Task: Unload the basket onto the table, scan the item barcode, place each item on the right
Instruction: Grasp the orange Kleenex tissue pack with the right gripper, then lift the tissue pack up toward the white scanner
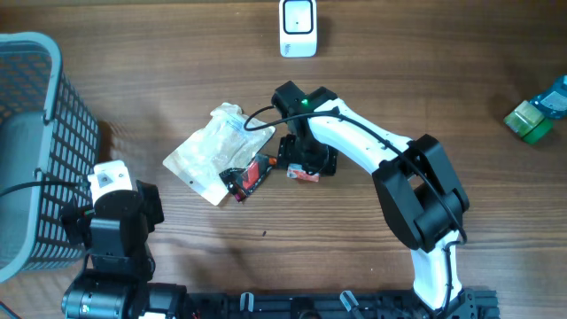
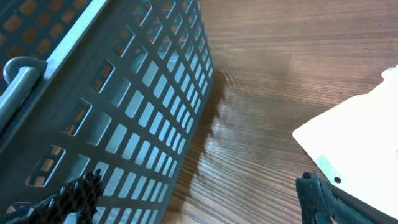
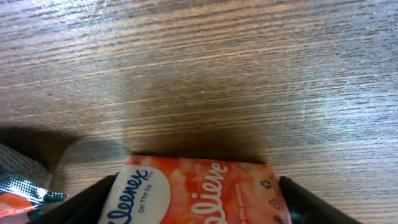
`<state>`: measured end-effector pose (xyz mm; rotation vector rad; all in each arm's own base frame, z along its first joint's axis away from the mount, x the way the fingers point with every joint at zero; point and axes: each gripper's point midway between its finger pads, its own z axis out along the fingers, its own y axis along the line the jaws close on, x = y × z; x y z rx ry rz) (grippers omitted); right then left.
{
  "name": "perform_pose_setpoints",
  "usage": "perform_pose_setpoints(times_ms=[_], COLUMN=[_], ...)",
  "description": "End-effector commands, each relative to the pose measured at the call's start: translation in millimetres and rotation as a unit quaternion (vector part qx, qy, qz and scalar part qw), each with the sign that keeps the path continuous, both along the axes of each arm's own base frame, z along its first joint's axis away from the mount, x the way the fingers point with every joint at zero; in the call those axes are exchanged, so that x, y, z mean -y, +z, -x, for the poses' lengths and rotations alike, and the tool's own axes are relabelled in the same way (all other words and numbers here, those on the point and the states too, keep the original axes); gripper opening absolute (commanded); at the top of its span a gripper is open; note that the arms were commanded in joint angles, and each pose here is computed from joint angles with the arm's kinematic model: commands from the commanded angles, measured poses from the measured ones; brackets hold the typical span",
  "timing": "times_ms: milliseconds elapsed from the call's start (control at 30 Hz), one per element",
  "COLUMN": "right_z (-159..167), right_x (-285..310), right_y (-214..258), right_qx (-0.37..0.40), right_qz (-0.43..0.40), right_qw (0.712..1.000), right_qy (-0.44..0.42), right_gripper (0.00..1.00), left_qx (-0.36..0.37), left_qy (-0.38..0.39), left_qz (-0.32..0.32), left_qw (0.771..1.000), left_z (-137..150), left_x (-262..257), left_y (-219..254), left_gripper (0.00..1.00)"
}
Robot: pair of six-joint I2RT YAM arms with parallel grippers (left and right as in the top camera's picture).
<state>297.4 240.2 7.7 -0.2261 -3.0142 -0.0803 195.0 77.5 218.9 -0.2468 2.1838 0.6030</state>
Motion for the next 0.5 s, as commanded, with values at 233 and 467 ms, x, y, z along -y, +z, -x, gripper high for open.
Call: perform_pose_setpoints(times_ms=[233,467], right_z=[20.5,47.7], right_x=[-22.3,-24.3], right_y=[1.4,45.3], right_qx=[-0.07,-0.203], right_qz=[-0.073,-0.25], right_qw=[0.995,0.947], right_qy=[-0.017,0.012], right_gripper=[0.75,0.75], left_qx=[0.002,0.002], left_qy=[0.007,0.007], left_qz=[-0.003,-0.003], left_qw=[1.0,1.0], left_z=[0.5,0.5], left_x=[-2.8,-2.8], left_y=[2.1,2.1], left_gripper=[1.0,1.0])
